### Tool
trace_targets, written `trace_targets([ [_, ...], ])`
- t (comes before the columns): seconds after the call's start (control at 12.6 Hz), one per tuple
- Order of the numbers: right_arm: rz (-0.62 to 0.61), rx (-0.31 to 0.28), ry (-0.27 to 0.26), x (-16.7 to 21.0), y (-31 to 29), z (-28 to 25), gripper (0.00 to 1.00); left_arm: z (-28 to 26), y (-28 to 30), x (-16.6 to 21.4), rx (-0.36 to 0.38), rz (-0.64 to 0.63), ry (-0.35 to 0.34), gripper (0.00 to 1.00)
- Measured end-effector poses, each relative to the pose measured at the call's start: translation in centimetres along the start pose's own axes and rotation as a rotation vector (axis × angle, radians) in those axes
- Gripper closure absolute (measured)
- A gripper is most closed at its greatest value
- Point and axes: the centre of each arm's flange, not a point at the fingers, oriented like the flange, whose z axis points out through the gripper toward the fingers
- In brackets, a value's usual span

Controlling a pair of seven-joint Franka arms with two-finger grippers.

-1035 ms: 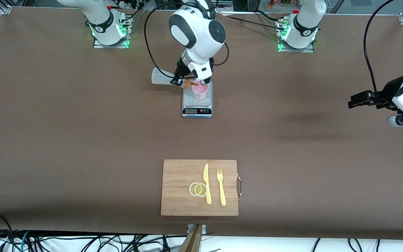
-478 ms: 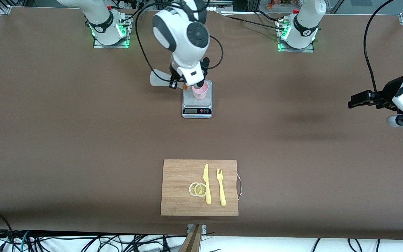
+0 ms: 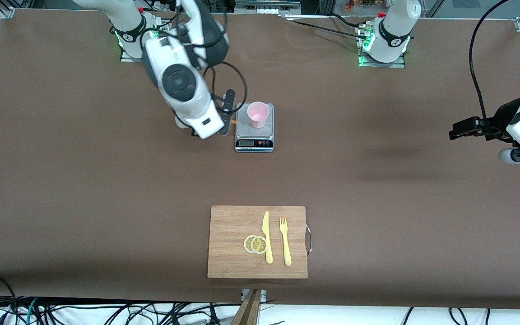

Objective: Add sauce to pink cup with both arms
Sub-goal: 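Carry the sauce bottle with the right gripper back beside the scale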

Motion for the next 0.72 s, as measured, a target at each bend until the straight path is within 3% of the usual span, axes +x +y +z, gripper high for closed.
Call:
trace_targets([
  [0.48,-0.15,0.134,0.217,-11.9,7.3,1.6,0.66,0.0,0.0,0.0,0.0,0.0,0.0,0.0],
  [0.72,-0.228,0.209,0.401,-18.5,10.5,5.0,0.66,0.0,0.0,0.0,0.0,0.0,0.0,0.0],
])
